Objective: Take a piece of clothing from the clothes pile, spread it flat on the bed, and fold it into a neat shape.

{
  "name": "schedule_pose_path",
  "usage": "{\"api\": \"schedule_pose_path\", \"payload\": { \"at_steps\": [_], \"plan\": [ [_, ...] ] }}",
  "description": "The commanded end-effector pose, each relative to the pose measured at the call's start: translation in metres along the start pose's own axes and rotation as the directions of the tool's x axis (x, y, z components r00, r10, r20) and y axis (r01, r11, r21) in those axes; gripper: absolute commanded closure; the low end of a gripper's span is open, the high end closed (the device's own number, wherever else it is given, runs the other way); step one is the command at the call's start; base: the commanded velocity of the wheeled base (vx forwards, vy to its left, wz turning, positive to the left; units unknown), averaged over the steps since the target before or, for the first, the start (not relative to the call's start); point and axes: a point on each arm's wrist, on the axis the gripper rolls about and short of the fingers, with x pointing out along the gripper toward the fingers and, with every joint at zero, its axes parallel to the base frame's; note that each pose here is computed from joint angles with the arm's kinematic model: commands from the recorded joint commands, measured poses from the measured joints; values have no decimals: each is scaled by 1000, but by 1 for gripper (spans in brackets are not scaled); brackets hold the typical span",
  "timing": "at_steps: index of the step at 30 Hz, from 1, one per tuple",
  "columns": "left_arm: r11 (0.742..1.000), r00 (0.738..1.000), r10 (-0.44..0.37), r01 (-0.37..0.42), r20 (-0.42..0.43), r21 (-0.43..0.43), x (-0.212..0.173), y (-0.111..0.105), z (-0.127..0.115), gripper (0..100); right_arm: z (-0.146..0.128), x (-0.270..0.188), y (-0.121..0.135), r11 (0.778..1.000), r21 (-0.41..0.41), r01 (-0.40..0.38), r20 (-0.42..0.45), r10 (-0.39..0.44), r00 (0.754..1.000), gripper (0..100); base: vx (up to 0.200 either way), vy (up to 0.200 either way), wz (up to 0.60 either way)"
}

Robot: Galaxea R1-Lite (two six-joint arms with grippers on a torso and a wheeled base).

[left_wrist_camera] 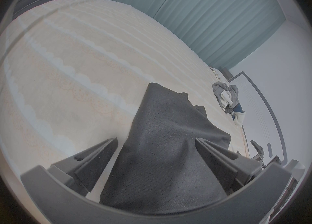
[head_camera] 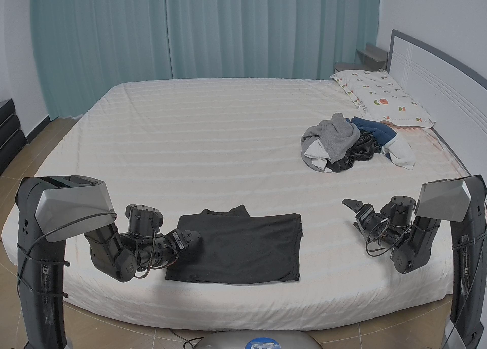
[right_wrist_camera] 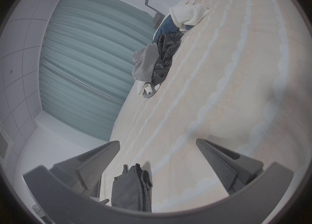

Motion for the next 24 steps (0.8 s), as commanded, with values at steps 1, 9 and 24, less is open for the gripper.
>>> {"api": "schedule_pose_path", "payload": {
  "at_steps": [1,9,24],
  "plan": [
    [1000,1000,4,-4,2,-1,2,0,-1,0,0,0,0,1000,0,0,-1,0,1000,0,0,0,0],
    [1000,1000,4,-4,7,-10,2,0,0,100,-1,0,0,1000,-2,0,-3,0,1000,0,0,0,0],
    [1000,1000,-1,2,19,-28,-4,2,-2,100,0,-3,1,1000,-1,1,-2,-1,1000,0,0,0,0]
  ]
}}
